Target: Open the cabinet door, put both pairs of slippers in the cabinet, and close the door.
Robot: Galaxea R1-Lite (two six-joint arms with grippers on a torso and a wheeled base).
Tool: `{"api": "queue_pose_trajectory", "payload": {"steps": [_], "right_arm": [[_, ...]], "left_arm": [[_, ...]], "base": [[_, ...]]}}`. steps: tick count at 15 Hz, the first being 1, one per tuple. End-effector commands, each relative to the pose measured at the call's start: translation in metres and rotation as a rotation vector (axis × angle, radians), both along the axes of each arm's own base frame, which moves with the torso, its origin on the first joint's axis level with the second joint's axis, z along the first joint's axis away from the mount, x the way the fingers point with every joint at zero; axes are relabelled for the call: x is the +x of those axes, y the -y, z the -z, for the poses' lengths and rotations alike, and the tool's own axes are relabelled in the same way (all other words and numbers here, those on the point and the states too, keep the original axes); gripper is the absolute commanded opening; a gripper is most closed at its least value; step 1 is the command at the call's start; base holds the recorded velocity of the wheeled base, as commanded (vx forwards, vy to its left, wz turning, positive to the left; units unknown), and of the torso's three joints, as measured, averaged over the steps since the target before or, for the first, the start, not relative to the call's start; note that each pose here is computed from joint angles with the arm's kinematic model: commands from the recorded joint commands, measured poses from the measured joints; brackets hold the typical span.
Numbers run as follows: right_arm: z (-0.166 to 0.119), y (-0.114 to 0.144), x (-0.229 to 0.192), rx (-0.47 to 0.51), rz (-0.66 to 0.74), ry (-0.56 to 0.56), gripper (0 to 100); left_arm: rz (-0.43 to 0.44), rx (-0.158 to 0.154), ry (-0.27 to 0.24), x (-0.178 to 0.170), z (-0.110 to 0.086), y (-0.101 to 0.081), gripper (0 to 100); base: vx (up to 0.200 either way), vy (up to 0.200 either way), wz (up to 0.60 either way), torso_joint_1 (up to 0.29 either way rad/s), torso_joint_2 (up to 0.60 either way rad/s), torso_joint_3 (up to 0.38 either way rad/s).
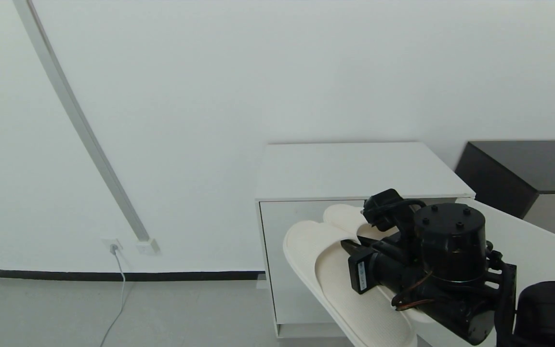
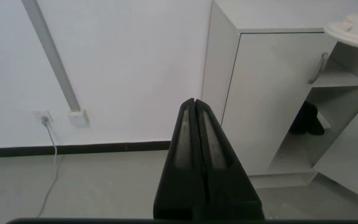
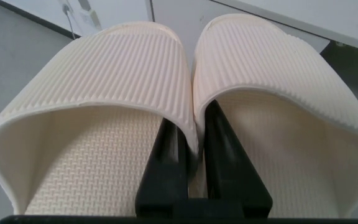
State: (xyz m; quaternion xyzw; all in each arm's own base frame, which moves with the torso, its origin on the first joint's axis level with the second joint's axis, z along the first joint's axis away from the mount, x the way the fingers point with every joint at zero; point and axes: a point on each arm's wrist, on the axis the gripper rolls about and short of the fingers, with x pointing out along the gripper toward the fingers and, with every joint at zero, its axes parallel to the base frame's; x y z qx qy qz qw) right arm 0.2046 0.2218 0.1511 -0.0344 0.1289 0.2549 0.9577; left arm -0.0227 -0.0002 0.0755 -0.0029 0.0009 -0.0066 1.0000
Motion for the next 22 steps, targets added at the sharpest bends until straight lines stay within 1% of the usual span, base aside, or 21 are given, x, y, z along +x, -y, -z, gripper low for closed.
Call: {"api": "queue_pose_trajectory", "payload": {"steps": [1,5,13,17,20,22], "right_arm": [[0.0016,-0.0012,0.0006,-0.003,-0.001,-0.004,0],[0.0019,-0.0010,0.0005,-0.003,-0.001,-0.004,0],[0.0019,-0.0010,0.0005,-0.002,-0.001,-0.004,0],[0.0012,0.0004,0.0010,0.023,-0.001,0.009,0],[0.0058,0.0001,0.0020,0.017,0.003,0.013,0],[0.0105,0.0007,0.0014,-0.005,-0.001,0.007,0]], "left_arm": [[0.001,0.000,0.000,0.0000,0.0000,0.0000,0],[0.001,0.003,0.000,0.0000,0.0000,0.0000,0],[0.001,0.004,0.000,0.0000,0.0000,0.0000,0],[0.001,0.004,0.000,0.0000,0.0000,0.0000,0],[0.001,0.004,0.000,0.0000,0.0000,0.0000,0],[0.001,0.004,0.000,0.0000,0.0000,0.0000,0]], "base": [[0.000,0.000,0.00,0.000,0.00,0.000],[0.000,0.000,0.00,0.000,0.00,0.000],[0.000,-0.200,0.00,0.004,0.00,0.002],[0.000,-0.200,0.00,0.004,0.01,0.002],[0.000,-0.200,0.00,0.004,0.00,0.004],[0.000,-0.200,0.00,0.005,0.00,0.000]]}}
